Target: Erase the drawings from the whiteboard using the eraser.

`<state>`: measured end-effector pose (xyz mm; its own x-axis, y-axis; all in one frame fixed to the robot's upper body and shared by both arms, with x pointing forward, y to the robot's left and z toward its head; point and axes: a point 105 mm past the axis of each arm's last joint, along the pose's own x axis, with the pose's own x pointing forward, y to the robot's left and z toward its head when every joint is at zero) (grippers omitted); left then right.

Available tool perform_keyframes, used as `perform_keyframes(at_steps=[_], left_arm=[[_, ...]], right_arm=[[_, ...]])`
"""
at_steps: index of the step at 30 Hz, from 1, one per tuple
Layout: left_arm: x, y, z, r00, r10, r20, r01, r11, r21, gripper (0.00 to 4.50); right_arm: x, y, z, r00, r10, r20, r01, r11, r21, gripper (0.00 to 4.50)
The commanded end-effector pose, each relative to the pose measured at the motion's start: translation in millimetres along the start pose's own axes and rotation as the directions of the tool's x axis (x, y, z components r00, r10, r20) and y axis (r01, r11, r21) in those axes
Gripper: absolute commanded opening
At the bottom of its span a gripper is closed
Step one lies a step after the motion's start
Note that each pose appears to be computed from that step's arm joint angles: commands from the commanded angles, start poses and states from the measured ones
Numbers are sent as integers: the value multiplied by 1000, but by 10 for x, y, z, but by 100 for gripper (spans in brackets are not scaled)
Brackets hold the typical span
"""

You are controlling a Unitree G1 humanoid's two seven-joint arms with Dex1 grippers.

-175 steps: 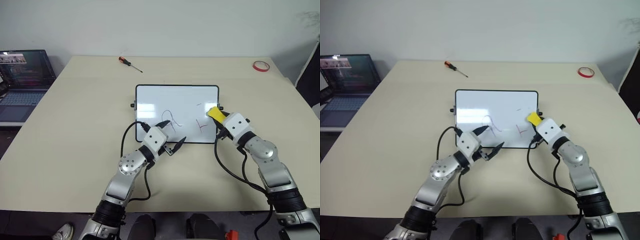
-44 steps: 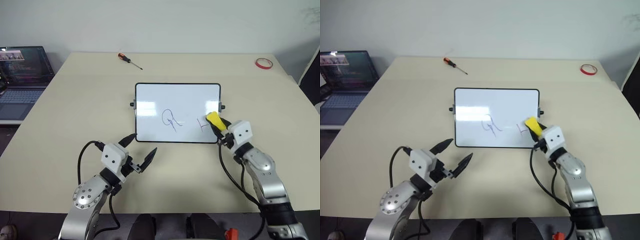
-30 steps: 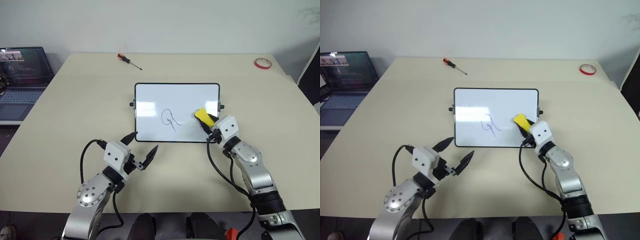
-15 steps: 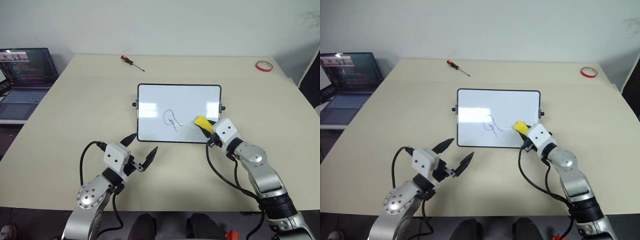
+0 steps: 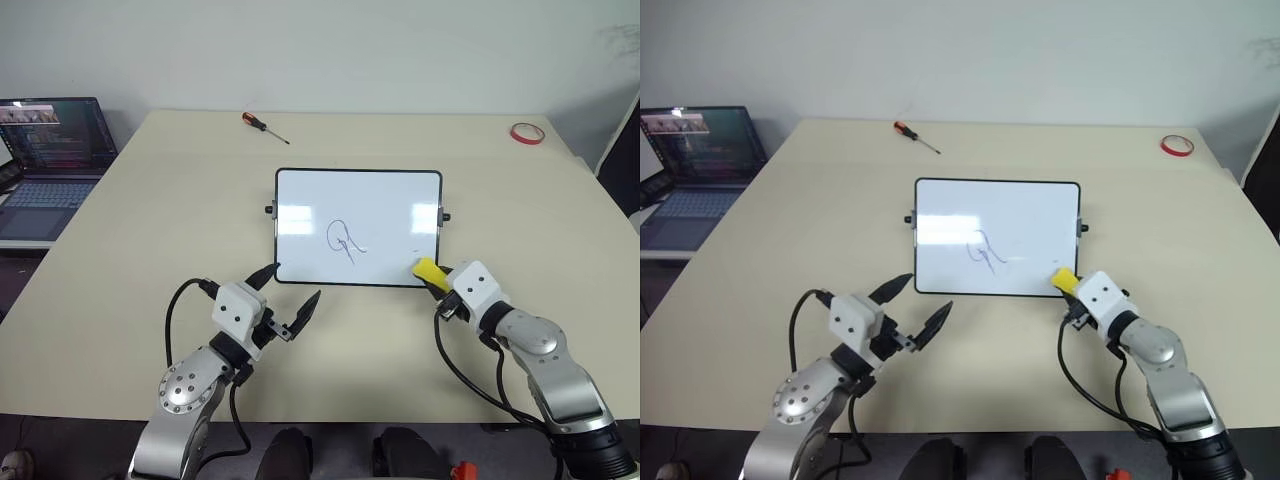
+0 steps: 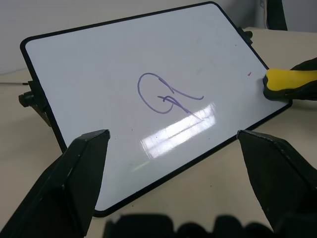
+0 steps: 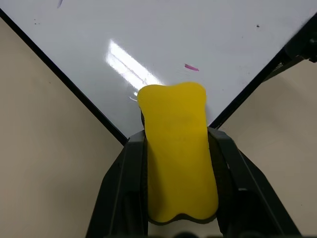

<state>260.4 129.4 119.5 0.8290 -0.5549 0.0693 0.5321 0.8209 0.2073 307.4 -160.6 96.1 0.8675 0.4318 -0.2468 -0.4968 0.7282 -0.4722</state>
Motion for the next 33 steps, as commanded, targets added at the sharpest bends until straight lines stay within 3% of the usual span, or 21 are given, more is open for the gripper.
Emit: perform_keyframes(at_steps=[1, 5, 12, 23, 30, 33], left_arm=[[22, -18, 110, 999, -7, 43, 6, 1000, 18, 450], [20, -16, 110, 999, -9, 44, 8, 1000, 21, 450], [33, -22, 125, 999, -7, 47, 5, 1000, 25, 450], [-13, -29, 113, 999, 2, 40, -3, 1000, 23, 450], [-2, -55, 95, 999, -9, 40, 9, 1000, 12, 450], [9, -43, 92, 999, -14, 40, 13, 1000, 13, 450]], right_arm=[[32, -192, 51, 996, -84, 31, 83, 996, 30, 124], [181, -206, 299, 984, -104, 144, 99, 994, 37, 124], [381, -158, 431, 978, -91, 188, 85, 995, 42, 124], [110, -36, -78, 999, -34, -14, 34, 999, -13, 124], [-27, 6, -170, 998, -38, -42, 38, 999, 9, 124], [-3, -55, -72, 998, -63, 8, 63, 997, 38, 124]])
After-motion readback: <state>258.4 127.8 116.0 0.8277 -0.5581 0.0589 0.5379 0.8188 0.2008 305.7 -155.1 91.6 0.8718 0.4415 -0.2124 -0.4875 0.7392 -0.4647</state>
